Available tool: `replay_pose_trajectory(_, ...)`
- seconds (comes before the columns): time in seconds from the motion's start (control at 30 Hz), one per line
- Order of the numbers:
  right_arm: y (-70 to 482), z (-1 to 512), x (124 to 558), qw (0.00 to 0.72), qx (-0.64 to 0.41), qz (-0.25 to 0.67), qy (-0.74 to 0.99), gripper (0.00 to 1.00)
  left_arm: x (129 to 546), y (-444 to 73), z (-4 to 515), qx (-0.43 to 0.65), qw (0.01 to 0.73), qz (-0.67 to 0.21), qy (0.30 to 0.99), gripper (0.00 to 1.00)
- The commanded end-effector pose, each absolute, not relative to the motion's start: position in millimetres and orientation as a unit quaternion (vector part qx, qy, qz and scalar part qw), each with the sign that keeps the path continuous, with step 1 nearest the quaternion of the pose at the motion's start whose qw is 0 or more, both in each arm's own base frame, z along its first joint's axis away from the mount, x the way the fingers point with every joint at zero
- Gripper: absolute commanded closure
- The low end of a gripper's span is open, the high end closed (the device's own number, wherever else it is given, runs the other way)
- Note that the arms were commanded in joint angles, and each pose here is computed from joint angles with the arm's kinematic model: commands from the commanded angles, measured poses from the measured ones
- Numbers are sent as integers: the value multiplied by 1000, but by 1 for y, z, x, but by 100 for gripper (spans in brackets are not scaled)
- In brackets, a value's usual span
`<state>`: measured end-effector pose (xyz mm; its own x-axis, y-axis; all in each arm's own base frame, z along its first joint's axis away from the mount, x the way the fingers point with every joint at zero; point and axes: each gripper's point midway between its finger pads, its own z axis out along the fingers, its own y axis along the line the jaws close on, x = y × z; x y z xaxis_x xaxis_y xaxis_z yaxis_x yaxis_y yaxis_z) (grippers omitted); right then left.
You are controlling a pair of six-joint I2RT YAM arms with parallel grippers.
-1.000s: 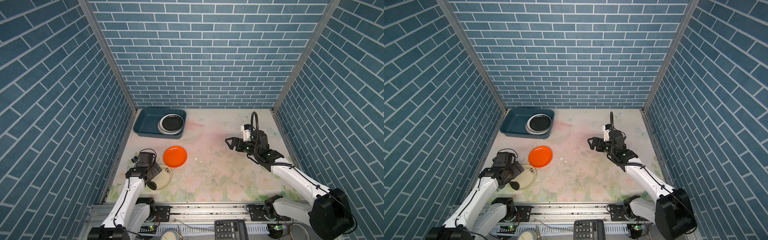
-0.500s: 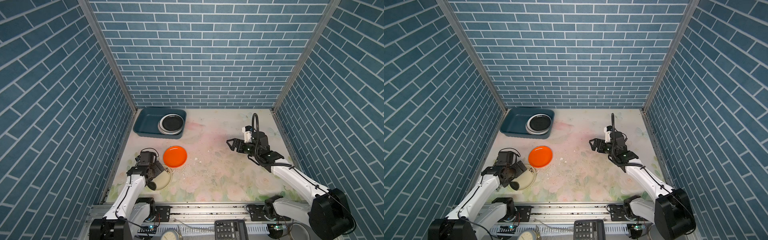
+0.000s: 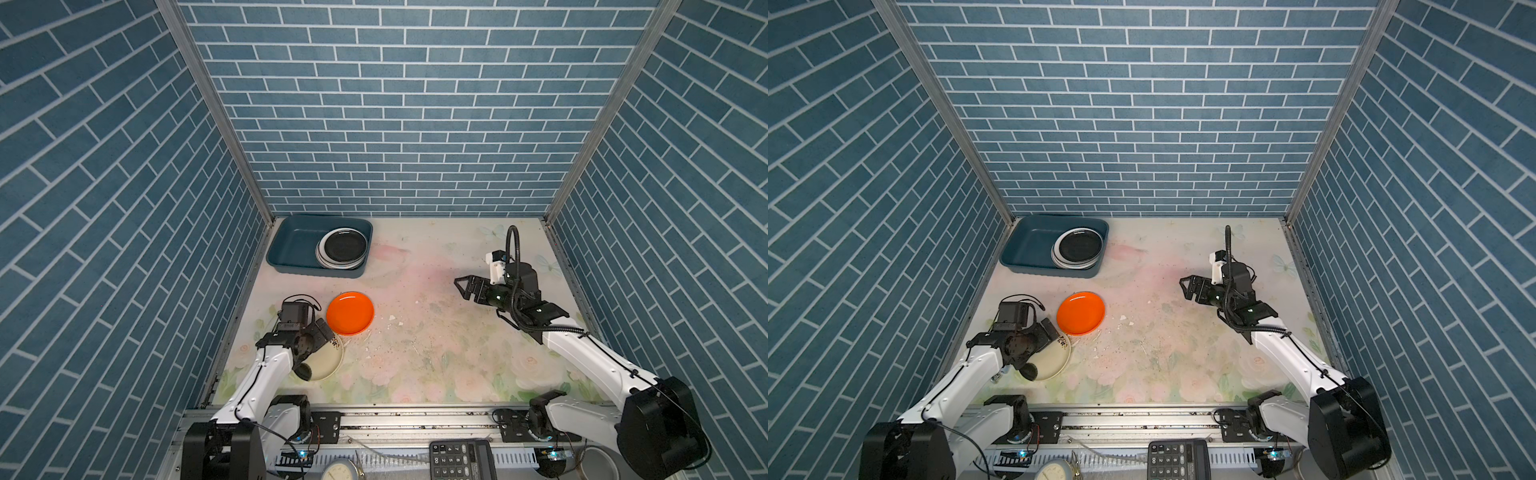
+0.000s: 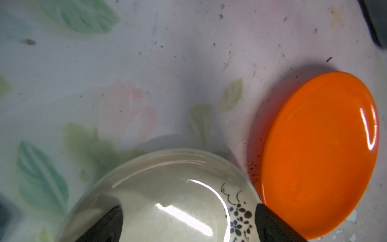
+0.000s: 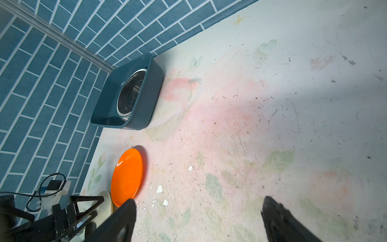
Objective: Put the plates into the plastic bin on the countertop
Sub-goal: 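Lower the left gripper onto the cream plate edge nearest the robot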
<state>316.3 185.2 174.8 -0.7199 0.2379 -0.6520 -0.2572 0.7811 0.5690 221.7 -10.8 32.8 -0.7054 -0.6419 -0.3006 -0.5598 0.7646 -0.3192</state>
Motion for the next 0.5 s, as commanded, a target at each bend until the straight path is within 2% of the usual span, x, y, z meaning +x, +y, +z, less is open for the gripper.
replay_pose_trajectory(0.0, 185, 174, 319, 376, -6, 335, 864, 6, 216, -21, 20, -332, 184, -130, 916, 0)
replay_pose_trajectory(0.47, 189, 172, 324, 366, 1, 346, 864, 7, 224, -55, 6, -303, 179, -157, 923, 0)
